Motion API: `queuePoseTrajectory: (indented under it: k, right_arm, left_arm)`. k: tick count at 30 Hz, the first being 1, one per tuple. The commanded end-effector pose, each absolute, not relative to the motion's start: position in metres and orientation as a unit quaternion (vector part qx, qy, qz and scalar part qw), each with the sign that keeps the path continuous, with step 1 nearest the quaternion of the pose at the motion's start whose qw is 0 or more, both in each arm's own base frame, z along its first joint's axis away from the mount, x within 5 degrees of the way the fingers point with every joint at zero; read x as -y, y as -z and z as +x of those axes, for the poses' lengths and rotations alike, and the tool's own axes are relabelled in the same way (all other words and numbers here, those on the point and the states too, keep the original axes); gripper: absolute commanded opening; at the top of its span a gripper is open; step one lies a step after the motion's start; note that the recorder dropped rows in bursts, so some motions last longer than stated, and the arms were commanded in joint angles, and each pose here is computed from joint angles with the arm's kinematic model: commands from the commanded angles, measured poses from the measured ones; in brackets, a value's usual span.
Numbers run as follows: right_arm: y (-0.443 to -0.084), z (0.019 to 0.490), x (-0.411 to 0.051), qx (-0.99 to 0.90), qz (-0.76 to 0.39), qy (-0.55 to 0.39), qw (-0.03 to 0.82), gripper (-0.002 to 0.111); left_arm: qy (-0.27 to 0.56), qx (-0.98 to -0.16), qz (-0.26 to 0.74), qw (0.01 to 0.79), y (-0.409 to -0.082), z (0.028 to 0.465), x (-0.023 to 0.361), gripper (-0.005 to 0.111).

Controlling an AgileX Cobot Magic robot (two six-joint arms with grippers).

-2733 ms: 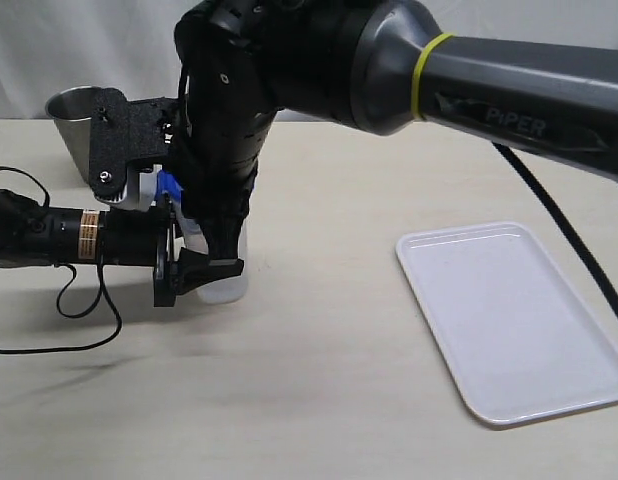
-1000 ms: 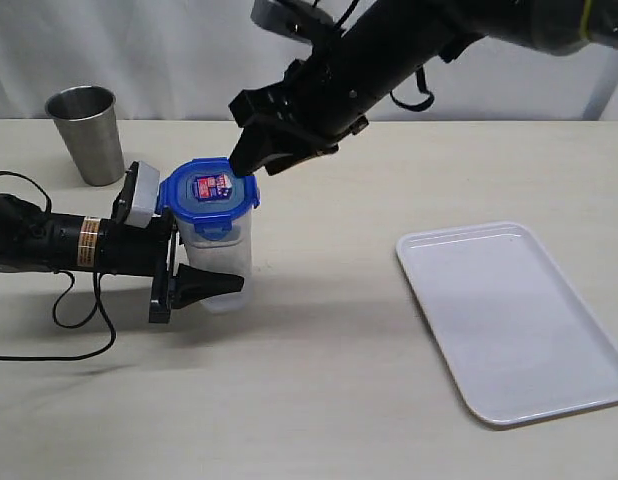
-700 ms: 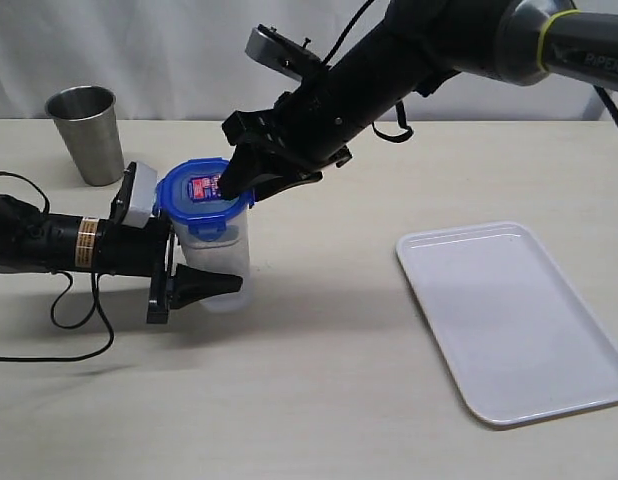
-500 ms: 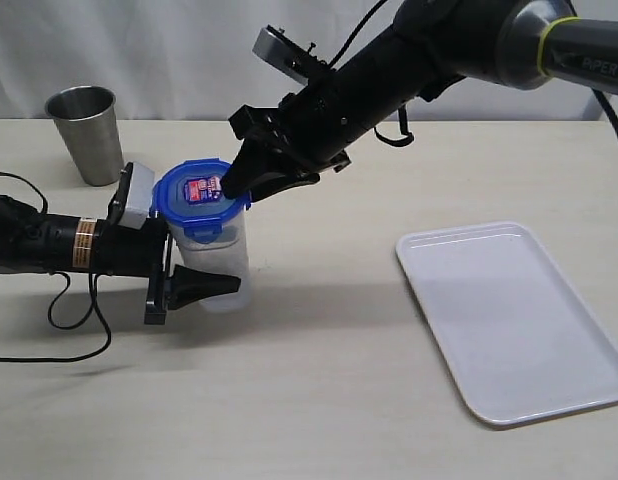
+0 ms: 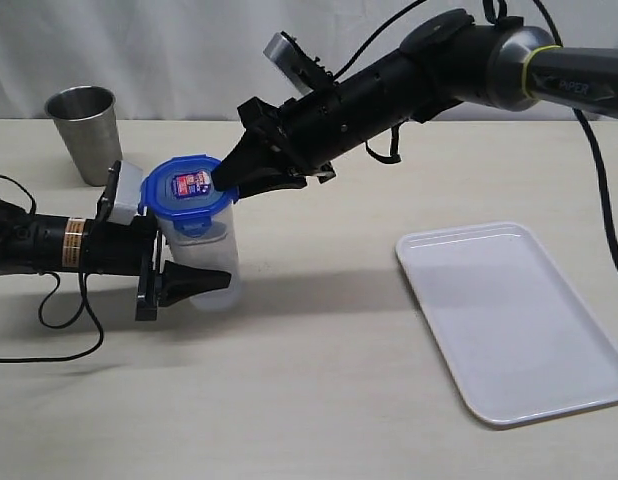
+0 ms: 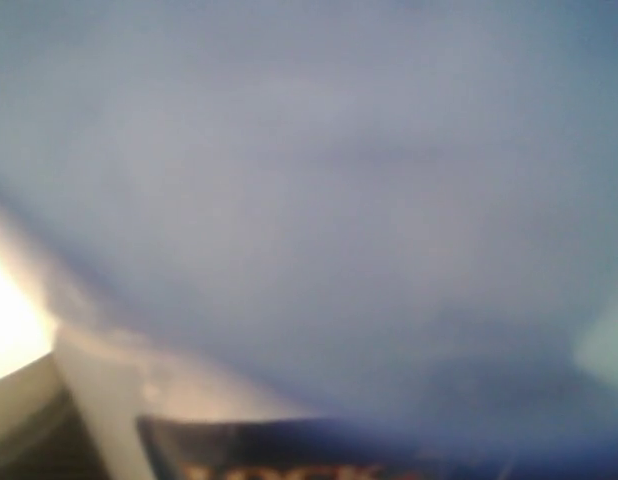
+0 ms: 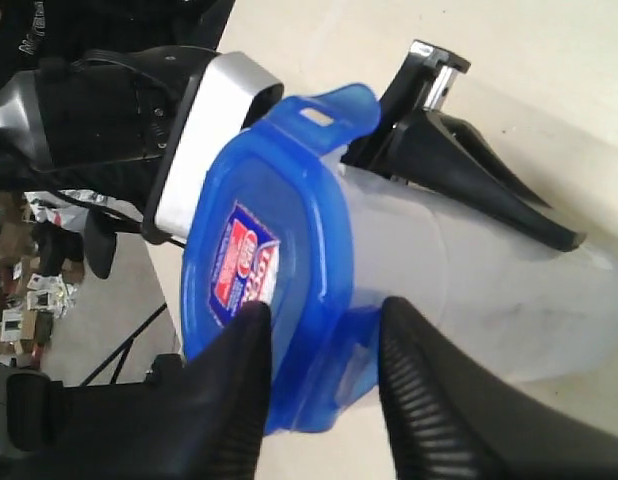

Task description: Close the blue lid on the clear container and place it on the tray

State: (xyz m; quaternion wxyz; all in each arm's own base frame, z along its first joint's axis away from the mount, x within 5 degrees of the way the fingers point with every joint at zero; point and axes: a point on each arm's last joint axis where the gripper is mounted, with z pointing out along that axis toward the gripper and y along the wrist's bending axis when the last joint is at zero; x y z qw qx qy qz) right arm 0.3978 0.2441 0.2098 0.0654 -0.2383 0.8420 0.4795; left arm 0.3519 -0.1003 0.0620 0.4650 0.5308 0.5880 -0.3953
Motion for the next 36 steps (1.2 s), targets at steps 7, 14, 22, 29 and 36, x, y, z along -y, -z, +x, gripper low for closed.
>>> queuePoseTrajectory:
  k: [7, 14, 22, 29, 36]
  right_arm:
    - [-0.219, 0.382, -0.260, -0.807, -0.381, -0.442, 0.093, 0.040]
    - [-0.309, 0.369, -0.241, -0.769, -0.504, -0.329, 0.217, 0.055]
    - [-0.310, 0.331, -0.272, -0.682, -0.692, -0.123, 0.202, 0.052]
    - [-0.292, 0.323, -0.289, -0.636, -0.754, -0.013, 0.164, 0.049]
    - [-0.286, 0.327, -0.289, -0.640, -0.752, 0.016, 0.157, 0.049]
  left_arm:
    - [0.318, -0.522, 0.605, 0.510, -0.060, 0.354, 0.112, 0.000]
    - [0.251, -0.480, 0.625, 0.562, -0.064, 0.361, 0.112, 0.000]
    - [0.232, -0.449, 0.639, 0.579, -0.072, 0.360, 0.127, 0.000]
    - [0.182, -0.423, 0.673, 0.579, -0.076, 0.360, 0.144, 0.000]
    - [0.176, -0.415, 0.679, 0.580, -0.078, 0.359, 0.149, 0.000]
